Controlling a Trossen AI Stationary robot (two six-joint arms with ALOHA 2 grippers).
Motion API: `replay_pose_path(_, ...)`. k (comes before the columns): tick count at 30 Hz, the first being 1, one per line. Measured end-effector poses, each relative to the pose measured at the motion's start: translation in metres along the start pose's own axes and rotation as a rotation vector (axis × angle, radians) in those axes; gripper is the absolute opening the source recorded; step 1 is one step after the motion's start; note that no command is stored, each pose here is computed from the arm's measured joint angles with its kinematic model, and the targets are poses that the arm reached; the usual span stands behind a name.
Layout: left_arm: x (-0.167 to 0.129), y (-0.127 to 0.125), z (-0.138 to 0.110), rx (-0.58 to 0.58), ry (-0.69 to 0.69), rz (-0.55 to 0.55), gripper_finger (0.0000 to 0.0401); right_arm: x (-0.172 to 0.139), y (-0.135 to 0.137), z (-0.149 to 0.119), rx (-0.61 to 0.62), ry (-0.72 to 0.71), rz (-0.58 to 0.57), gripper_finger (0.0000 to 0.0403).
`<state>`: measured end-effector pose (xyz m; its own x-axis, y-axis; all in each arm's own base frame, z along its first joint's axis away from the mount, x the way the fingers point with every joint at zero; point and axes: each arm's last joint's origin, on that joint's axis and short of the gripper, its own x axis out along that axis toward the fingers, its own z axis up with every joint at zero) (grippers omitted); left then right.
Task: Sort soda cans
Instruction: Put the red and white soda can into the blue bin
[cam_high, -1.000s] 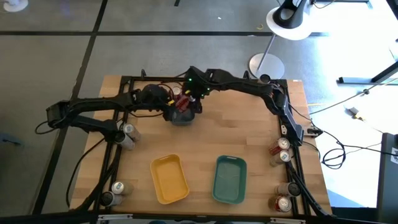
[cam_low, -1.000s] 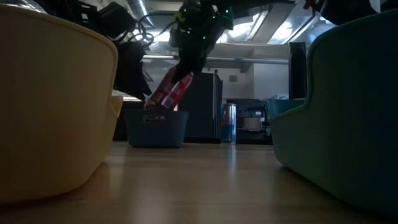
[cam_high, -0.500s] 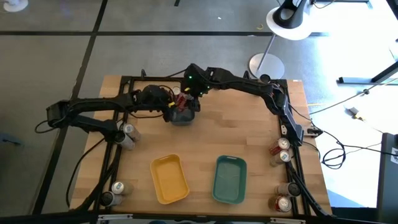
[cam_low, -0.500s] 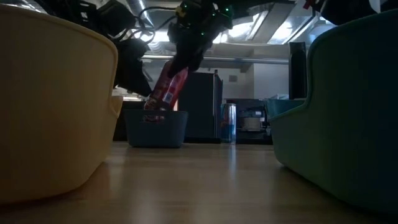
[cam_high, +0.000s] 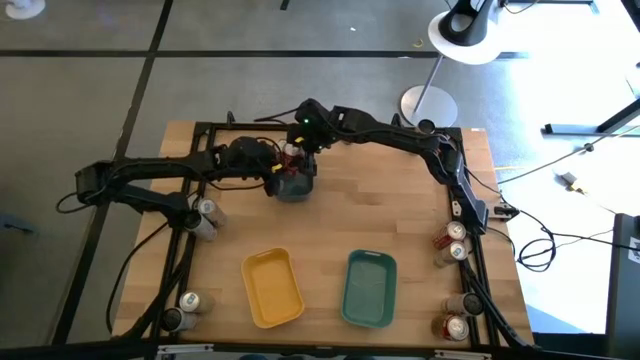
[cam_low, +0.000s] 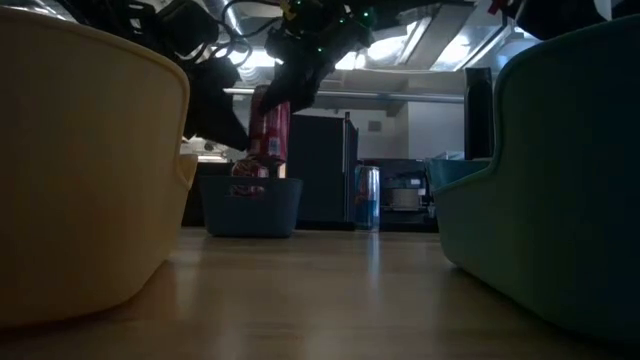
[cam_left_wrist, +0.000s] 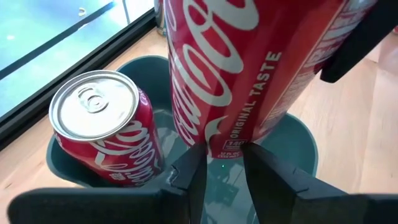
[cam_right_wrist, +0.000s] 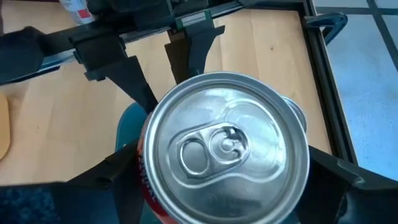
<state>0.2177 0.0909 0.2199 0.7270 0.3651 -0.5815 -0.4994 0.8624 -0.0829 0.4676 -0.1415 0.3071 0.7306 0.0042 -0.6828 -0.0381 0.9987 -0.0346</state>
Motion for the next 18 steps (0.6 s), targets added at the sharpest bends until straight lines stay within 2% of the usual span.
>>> replay_pose_path(7,-0.011,0.0,0.001,-0.003,-0.001,-0.013,0.0099,0.0,0.002,-0.007,0.019,0.069,-0.01,0.0294)
replay_pose_path(13,-0.035,0.001,0.003,-0.005,-0.034,-0.012,0.01,0.016,0.002,-0.024,0.031,0.117,-0.003,0.0294)
replay_pose_path(18,-0.047,0.002,0.005,-0.003,-0.071,-0.014,0.01,0.033,0.0,-0.036,0.023,0.094,-0.037,0.0294)
